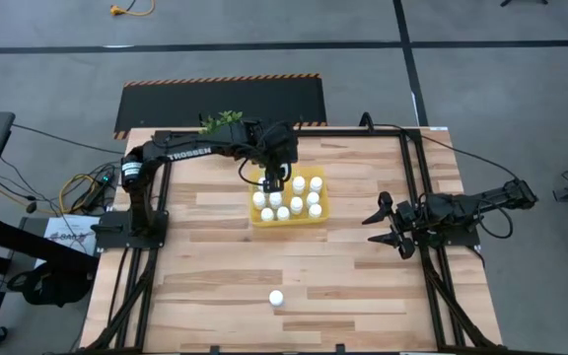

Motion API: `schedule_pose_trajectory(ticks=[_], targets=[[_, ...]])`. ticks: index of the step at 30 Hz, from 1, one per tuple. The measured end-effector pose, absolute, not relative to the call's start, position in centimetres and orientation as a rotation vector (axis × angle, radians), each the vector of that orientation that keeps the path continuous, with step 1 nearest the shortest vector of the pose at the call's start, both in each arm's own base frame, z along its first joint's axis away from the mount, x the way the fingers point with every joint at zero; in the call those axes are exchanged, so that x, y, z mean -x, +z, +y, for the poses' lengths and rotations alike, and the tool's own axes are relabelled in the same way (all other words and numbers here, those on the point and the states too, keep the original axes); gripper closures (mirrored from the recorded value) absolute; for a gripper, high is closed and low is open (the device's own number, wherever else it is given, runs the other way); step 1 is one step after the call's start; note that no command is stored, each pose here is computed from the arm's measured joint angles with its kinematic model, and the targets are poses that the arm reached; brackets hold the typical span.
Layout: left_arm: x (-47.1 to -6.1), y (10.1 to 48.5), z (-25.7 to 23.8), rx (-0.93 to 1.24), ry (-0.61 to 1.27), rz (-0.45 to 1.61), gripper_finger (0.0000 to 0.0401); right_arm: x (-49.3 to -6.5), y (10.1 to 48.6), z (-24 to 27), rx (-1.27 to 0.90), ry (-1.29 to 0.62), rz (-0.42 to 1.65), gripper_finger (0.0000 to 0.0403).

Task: Pick and place pill bottles into a basket
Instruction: Put the white medicine bottle into the yellow bin

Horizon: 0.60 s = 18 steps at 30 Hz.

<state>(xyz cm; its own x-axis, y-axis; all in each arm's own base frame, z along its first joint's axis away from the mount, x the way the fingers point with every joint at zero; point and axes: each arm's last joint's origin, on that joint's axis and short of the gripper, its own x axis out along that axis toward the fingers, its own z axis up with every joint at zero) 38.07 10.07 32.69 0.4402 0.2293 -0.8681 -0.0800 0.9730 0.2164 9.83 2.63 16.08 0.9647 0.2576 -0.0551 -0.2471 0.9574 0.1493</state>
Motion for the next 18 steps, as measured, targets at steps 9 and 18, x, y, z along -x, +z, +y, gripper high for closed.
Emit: schedule_pose_trajectory(ticks=[9, 18], targets=[[-38.1, 29.3, 11.4, -0.093, 0.161, 1.110, 0.0246, -9.8, 16.1, 2.6, -0.142, 0.256, 0.075, 0.0177], [-37.8, 26.0, 11.7, -0.073, 0.151, 1.138, 0.0242, -9.8, 16.1, 2.6, -0.142, 0.256, 0.074, 0.0177]])
